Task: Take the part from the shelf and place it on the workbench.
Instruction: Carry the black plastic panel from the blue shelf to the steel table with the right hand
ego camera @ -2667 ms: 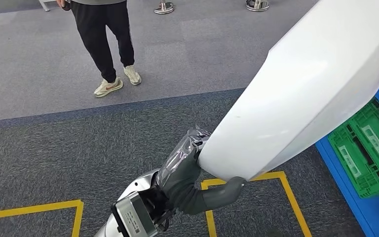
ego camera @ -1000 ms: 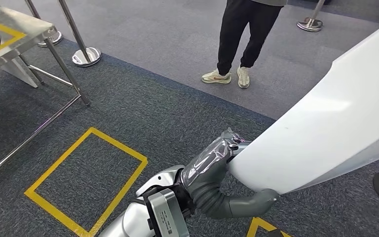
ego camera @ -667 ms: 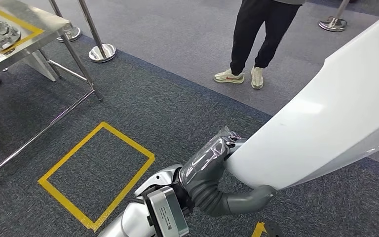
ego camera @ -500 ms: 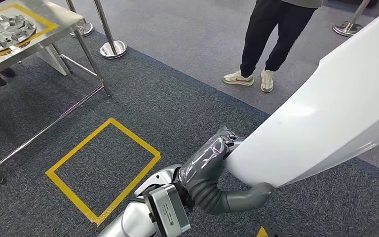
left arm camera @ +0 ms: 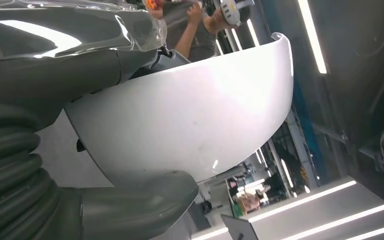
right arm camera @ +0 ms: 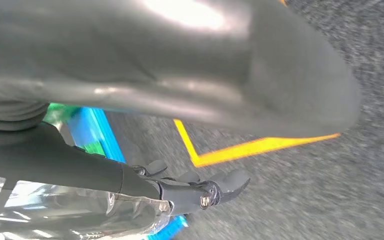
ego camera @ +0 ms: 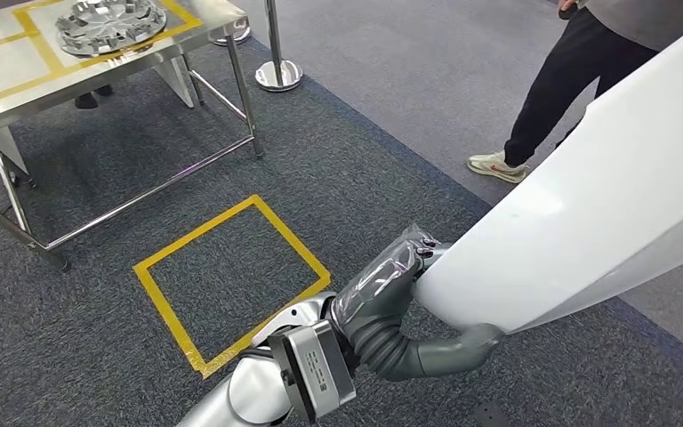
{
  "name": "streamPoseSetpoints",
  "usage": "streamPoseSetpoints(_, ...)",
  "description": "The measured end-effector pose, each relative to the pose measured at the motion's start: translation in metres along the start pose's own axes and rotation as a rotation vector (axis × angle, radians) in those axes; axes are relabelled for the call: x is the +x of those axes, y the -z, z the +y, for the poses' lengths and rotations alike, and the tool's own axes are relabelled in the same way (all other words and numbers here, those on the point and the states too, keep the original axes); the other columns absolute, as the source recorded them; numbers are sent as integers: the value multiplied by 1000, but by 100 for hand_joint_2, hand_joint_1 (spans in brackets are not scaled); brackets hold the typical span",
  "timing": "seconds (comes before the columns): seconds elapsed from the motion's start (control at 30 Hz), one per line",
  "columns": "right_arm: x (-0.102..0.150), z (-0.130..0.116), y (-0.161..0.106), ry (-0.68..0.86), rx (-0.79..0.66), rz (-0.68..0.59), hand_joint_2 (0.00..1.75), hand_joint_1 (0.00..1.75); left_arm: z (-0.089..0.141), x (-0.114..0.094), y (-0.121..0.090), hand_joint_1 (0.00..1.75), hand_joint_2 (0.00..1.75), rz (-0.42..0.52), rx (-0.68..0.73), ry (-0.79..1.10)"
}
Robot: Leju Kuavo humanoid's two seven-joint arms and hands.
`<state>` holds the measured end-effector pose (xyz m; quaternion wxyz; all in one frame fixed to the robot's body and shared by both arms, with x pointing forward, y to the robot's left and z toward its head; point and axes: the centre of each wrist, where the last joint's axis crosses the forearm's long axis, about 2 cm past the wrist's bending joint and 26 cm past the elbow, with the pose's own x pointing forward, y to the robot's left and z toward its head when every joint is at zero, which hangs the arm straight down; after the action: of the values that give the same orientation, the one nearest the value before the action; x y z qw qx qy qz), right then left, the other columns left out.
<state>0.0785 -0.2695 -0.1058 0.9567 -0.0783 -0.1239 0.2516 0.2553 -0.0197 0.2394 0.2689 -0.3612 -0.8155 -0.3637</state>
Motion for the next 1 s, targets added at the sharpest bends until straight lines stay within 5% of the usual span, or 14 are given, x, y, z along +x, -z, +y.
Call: streamPoseSetpoints(1.0, -6, 11, -2, -44, 4, -29, 0, 0, 3, -2, -2, 175, 175, 65, 3, -17)
